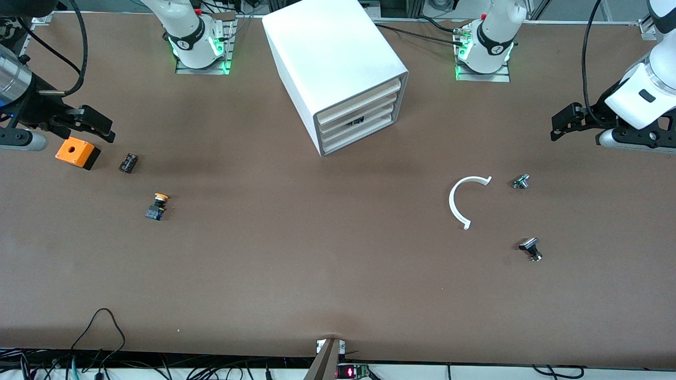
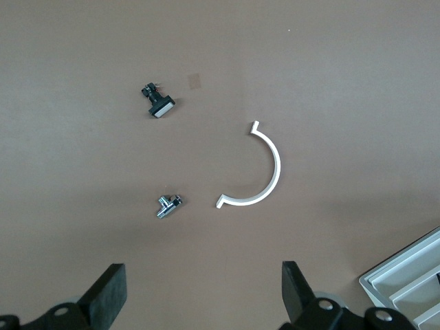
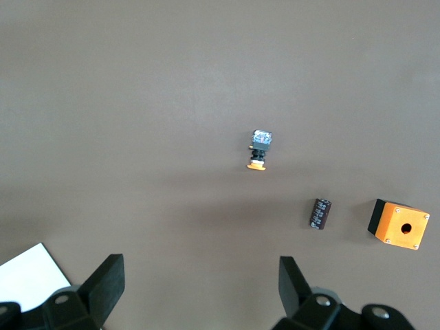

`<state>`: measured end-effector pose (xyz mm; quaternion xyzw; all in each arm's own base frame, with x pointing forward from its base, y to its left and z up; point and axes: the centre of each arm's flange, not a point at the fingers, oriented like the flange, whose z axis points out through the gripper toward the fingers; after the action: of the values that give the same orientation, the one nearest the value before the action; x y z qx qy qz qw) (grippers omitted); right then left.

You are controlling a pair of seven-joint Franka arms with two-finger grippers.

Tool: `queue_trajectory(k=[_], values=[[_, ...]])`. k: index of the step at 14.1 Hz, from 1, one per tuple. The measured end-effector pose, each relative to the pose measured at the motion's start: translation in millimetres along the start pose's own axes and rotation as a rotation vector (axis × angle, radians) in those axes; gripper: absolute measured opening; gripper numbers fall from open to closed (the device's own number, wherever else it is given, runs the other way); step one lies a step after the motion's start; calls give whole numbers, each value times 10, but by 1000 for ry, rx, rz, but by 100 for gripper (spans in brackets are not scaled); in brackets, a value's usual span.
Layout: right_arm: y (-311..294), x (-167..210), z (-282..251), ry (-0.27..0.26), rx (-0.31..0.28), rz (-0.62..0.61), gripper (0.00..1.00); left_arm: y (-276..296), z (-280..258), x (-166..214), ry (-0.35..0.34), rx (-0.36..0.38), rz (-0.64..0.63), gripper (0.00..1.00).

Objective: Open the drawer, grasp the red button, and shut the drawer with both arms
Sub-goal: 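Move both grippers out from rest toward the white cabinet, then reach the left gripper to the drawer handle while the right gripper approaches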

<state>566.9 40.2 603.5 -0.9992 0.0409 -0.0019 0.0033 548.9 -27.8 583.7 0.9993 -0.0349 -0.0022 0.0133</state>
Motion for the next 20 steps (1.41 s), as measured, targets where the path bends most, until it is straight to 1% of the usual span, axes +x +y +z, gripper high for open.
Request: queue_trajectory(k=[6,10,12,14,15,16,18,20], values=[[1,1,17,-6,-1,0,100,0,0,0,0,0,0,100],[3,74,247,-55,-3,6,100,-5,6,-8,-7,0,-3,100],[-17,124,374,-77,-3,2,100,7,46,-55,-52,-2,-1,100],[-110,172,507,-94,-2,-13,100,122,123,-146,-137,-21,15,100],[-170,208,583,-96,0,-20,100,231,165,-191,-180,-46,30,100],[-228,253,658,-91,3,-28,100,341,203,-226,-216,-87,41,100],[-364,333,804,-81,9,-22,100,515,290,-256,-272,-194,51,100],[-560,371,945,-81,9,21,100,661,462,-238,-344,-323,49,99]])
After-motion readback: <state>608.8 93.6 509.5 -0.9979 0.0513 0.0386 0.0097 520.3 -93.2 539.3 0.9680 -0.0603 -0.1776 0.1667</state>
